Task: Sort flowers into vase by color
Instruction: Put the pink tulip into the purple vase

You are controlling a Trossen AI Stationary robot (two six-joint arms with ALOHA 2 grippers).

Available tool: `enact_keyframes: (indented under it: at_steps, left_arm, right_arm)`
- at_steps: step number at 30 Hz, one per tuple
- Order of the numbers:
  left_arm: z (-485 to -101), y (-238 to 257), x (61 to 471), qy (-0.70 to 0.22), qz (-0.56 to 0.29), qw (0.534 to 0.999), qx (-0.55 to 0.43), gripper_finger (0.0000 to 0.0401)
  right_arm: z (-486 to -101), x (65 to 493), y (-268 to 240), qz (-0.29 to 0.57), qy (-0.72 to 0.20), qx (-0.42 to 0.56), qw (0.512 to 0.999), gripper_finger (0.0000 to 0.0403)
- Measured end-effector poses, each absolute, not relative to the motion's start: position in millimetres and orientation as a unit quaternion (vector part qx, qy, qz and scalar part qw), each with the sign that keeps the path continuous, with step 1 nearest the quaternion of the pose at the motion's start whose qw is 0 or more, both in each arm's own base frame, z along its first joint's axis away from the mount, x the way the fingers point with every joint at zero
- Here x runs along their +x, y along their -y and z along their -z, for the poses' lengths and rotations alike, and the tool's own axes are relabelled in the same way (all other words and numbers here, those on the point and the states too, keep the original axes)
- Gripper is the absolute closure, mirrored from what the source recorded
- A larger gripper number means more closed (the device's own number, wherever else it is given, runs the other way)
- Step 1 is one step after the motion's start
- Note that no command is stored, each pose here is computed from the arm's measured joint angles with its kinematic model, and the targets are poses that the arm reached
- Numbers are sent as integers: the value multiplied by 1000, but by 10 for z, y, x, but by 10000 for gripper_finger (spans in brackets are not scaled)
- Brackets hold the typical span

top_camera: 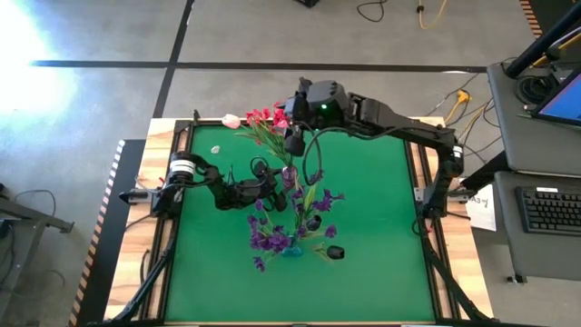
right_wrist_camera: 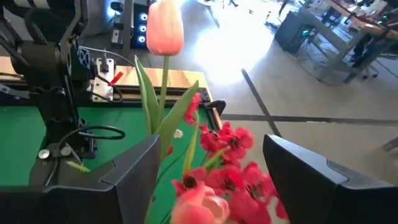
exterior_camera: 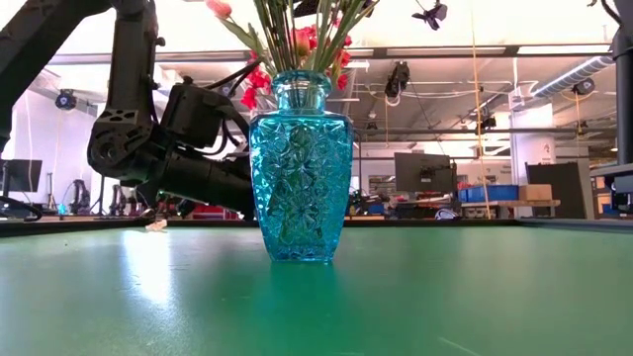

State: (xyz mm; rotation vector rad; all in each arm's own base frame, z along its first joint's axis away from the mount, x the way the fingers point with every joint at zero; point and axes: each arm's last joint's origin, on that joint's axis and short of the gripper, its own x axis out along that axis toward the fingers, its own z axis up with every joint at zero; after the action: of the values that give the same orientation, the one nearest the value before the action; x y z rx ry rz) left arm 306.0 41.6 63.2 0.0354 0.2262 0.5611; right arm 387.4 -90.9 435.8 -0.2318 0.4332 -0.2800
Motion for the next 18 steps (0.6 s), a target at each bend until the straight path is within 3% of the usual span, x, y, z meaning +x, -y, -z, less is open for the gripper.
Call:
enact_keyframes:
  at_steps: [9,18]
  left_arm:
    - [-639,-392,3049,-110,-274,955,14,101]
    - [-756,-314,3036,-93,-262,961,10,101]
  right_arm:
    - [-4395,3933,921,130,-232,-114,957,124]
    - [-4606,3603,855,132,-243,-103,956,136]
